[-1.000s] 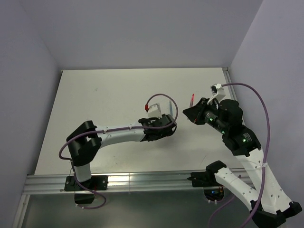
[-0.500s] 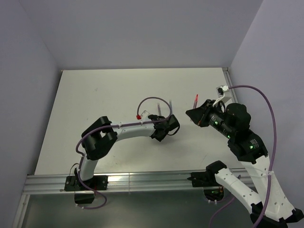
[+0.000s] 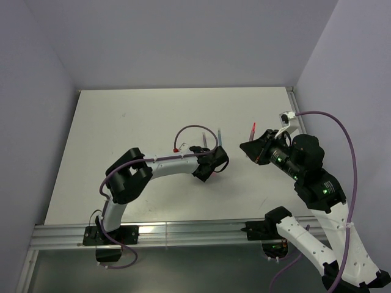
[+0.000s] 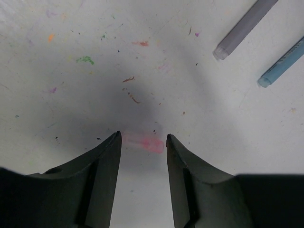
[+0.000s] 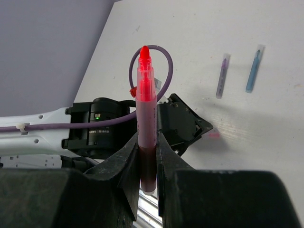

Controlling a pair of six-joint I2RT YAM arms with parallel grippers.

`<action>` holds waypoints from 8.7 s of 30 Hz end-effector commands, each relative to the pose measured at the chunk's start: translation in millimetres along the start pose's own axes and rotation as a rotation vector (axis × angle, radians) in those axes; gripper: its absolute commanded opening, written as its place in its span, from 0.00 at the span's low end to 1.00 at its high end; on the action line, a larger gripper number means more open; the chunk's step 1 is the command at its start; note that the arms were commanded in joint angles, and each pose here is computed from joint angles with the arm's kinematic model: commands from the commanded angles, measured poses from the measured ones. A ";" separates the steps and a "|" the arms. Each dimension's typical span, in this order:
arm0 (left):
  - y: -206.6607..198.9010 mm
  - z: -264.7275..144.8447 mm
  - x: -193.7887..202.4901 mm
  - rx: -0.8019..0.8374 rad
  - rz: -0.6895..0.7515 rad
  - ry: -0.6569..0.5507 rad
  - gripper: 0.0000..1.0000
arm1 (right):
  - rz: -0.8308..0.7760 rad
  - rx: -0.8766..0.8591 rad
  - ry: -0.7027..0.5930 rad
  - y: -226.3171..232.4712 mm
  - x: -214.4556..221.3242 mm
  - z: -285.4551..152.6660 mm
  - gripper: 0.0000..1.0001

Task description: Insert the pens into the pen caps

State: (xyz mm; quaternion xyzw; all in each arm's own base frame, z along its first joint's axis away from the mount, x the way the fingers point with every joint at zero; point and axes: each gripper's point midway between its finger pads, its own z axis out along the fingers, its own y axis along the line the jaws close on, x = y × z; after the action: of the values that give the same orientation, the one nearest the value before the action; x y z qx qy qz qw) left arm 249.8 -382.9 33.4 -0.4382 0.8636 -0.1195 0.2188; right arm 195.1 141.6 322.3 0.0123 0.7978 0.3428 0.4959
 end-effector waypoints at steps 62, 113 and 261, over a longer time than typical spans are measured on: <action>6.3 25.6 1.7 -0.184 -0.195 -0.019 0.32 | -0.012 -0.065 -0.023 8.8 1.2 -6.4 0.00; 26.4 42.1 6.3 -0.325 0.046 -0.036 0.41 | -0.024 -0.069 -0.051 8.2 2.6 -19.2 0.00; -43.9 -337.4 -199.4 1.802 0.648 -0.003 0.00 | -0.038 -0.609 0.219 186.4 75.9 91.3 0.00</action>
State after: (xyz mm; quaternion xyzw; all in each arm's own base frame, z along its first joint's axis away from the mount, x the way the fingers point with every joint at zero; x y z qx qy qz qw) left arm 231.7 -244.8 390.7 0.1332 0.5501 -0.6668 0.4849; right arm 167.8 356.9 310.9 -0.1829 0.7349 0.5416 0.3648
